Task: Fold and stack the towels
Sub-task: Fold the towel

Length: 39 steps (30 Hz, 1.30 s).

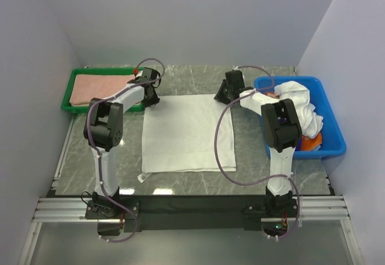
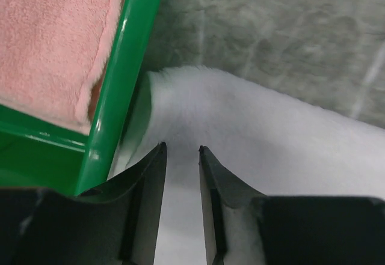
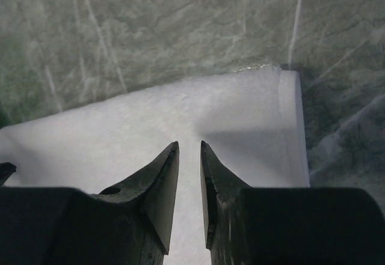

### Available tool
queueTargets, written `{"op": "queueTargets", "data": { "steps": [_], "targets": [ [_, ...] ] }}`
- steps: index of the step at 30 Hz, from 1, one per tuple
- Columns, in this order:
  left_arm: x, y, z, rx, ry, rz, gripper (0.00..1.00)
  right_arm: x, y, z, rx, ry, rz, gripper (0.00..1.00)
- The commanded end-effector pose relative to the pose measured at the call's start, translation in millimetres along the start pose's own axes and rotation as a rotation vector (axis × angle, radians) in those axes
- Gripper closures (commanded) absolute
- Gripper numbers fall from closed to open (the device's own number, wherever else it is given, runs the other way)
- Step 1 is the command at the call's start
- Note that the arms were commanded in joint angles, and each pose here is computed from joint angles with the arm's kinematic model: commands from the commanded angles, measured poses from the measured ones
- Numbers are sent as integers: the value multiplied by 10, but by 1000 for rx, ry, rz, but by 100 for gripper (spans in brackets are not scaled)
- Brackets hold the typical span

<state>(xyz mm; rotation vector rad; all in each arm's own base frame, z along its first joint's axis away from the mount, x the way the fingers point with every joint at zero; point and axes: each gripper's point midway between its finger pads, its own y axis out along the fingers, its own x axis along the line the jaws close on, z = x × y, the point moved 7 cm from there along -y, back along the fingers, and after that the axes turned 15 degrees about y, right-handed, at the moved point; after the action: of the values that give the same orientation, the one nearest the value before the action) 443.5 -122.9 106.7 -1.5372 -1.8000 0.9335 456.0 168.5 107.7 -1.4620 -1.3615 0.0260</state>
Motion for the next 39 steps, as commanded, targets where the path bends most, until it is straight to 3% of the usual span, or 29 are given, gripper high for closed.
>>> {"op": "queueTargets", "data": {
  "steps": [1, 8, 13, 19, 28, 35, 39],
  "targets": [
    [-3, 39, -210, -78, 42, -76, 66, 75, 119, -210, -73, 69, -5, 72],
    [47, 366, -51, -10, 67, -209, 64, -251, 234, -185, -78, 204, 176, 72],
    [11, 331, 197, 45, 13, -164, 64, -526, 108, -166, -81, 255, 271, 71],
    [5, 118, 718, 137, -6, -121, 64, -639, -113, -35, -40, 246, 294, 70],
    [148, -296, 1164, 188, -25, -91, 63, -914, -569, 265, 2, 256, 339, 71],
    [221, -747, 1303, 164, -58, -10, 59, -946, -954, 376, -2, 168, 309, 70],
    [273, -910, 1250, 122, -47, -3, 50, -839, -1098, 387, -5, 72, 246, 69]
  ]
}}
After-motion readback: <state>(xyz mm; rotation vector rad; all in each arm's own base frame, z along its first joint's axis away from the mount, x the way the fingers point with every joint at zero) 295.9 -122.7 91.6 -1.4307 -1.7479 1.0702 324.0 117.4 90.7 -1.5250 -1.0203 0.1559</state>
